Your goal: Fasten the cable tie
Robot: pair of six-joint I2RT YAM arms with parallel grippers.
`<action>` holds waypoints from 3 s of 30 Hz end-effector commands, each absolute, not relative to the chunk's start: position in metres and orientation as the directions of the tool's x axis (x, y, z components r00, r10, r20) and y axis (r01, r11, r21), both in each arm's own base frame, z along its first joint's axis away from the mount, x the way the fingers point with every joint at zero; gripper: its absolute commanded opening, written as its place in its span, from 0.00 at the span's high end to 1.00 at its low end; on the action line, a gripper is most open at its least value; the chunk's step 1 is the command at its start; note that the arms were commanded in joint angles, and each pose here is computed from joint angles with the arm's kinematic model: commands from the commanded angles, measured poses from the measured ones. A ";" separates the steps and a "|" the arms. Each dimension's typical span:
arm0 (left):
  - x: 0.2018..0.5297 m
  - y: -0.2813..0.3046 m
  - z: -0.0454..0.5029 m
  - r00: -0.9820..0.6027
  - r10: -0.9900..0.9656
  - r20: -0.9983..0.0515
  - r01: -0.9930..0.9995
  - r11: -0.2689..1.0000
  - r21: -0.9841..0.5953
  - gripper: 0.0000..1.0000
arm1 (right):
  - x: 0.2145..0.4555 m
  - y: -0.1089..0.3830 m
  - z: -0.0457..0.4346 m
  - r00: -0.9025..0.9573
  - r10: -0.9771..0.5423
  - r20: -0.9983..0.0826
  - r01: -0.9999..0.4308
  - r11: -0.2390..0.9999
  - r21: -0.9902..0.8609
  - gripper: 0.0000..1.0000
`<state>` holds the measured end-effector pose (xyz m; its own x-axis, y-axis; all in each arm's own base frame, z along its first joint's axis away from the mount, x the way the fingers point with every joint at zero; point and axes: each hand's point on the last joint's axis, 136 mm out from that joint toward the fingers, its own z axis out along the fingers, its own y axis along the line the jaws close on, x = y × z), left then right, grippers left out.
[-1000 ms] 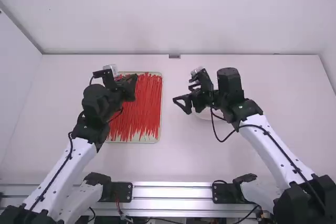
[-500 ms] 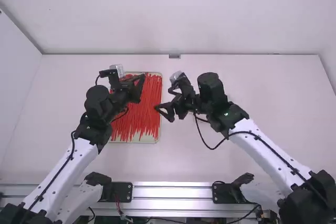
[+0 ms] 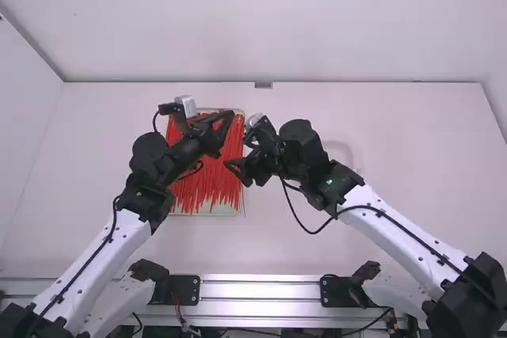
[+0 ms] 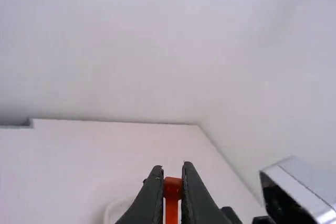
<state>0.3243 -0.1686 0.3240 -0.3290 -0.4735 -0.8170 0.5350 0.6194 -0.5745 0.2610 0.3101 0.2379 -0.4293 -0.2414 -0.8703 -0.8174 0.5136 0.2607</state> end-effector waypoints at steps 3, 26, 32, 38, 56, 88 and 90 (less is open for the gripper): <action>0.320 -0.172 0.348 -0.294 -0.487 -0.822 0.577 0.595 -0.559 0.98 | 0.267 0.312 0.250 -0.417 -0.220 -0.882 -0.809 0.533 0.249 0.30; 0.319 -0.170 0.358 -0.209 -0.418 -0.884 0.626 0.638 -0.449 0.48 | 0.281 0.298 0.250 -0.455 -0.180 -0.872 -0.770 0.572 0.283 1.00; 0.317 -0.164 0.377 -0.160 -0.380 -0.911 0.667 0.638 -0.383 0.01 | 0.278 0.296 0.254 -0.421 -0.202 -0.884 -0.788 0.564 0.246 1.00; 0.316 -0.154 0.402 -0.177 -0.318 -0.931 0.716 0.607 -0.344 0.01 | 0.275 0.283 0.283 -0.317 -0.187 -0.930 -0.813 0.559 0.164 1.00; 0.266 -0.191 0.434 0.012 -0.069 -0.998 0.995 0.097 0.005 0.01 | 0.259 0.228 0.364 -0.131 0.001 -0.991 -0.967 0.218 0.128 1.00; 0.279 -0.219 0.449 -0.098 -0.103 -0.990 0.995 0.009 -0.099 0.18 | 0.251 0.275 0.363 -0.220 0.046 -0.974 -0.975 -0.052 0.218 1.00; 0.279 -0.224 0.446 -0.109 -0.099 -0.989 0.994 -0.006 -0.109 0.25 | 0.251 0.275 0.363 -0.219 0.046 -0.975 -0.975 -0.053 0.217 1.00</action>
<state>0.2862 -0.2190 0.4398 -0.1404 -0.1067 -0.9843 0.9892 0.0262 -0.1440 0.2520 0.2745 0.3531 -0.2435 0.0385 -0.9691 -0.9694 -0.0412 0.2419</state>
